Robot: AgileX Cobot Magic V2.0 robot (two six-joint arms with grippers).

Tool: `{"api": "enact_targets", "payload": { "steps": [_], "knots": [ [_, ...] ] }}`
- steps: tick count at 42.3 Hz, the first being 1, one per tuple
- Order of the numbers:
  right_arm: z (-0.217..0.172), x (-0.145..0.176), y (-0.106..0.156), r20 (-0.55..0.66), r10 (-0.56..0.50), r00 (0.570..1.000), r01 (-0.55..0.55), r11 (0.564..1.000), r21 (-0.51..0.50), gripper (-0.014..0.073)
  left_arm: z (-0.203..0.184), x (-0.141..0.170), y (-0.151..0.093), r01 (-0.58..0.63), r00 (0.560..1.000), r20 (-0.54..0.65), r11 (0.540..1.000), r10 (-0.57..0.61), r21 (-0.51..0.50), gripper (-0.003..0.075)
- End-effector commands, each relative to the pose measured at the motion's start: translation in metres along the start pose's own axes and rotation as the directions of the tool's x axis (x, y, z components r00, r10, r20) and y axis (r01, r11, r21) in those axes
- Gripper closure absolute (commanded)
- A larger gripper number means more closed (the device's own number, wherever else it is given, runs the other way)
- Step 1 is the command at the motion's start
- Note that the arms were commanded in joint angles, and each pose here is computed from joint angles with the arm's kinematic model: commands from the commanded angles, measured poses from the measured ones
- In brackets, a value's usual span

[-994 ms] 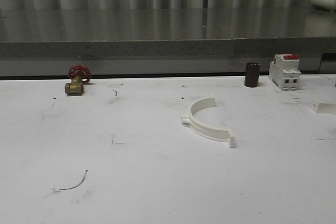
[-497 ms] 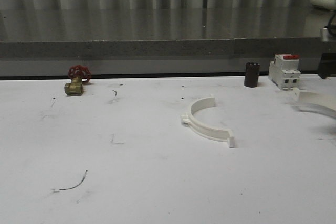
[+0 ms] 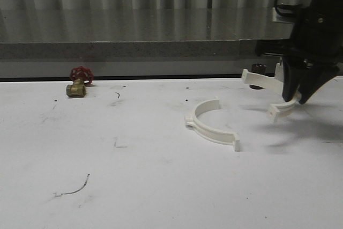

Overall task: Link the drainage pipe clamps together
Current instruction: 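Grasp the other white clamp half with the right gripper and lift, then move the held clamp half onto the first half, closing the ring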

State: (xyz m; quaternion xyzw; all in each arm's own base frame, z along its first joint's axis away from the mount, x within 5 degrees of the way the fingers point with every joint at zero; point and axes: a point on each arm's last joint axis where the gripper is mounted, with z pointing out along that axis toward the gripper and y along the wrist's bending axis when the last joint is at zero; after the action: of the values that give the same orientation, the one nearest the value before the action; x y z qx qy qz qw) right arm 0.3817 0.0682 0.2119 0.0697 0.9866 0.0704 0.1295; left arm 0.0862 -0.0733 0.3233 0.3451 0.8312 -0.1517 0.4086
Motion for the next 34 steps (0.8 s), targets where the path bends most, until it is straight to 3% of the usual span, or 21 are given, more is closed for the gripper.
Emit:
{"api": "enact_targets", "payload": {
  "steps": [1,34],
  "knots": [
    [-0.025,-0.007,0.015,0.109,0.035,0.993,-0.029,0.998,-0.051,0.0386,-0.006,-0.01,0.002,-0.005,0.997,0.071,1.0,0.007,-0.021,0.0365],
    [0.015,-0.012,0.026,0.067,-0.013,0.998,0.014,1.0,-0.014,0.0386,-0.006,-0.01,0.002,-0.009,0.997,0.07,1.0,0.011,-0.026,0.0365]
  ]
}}
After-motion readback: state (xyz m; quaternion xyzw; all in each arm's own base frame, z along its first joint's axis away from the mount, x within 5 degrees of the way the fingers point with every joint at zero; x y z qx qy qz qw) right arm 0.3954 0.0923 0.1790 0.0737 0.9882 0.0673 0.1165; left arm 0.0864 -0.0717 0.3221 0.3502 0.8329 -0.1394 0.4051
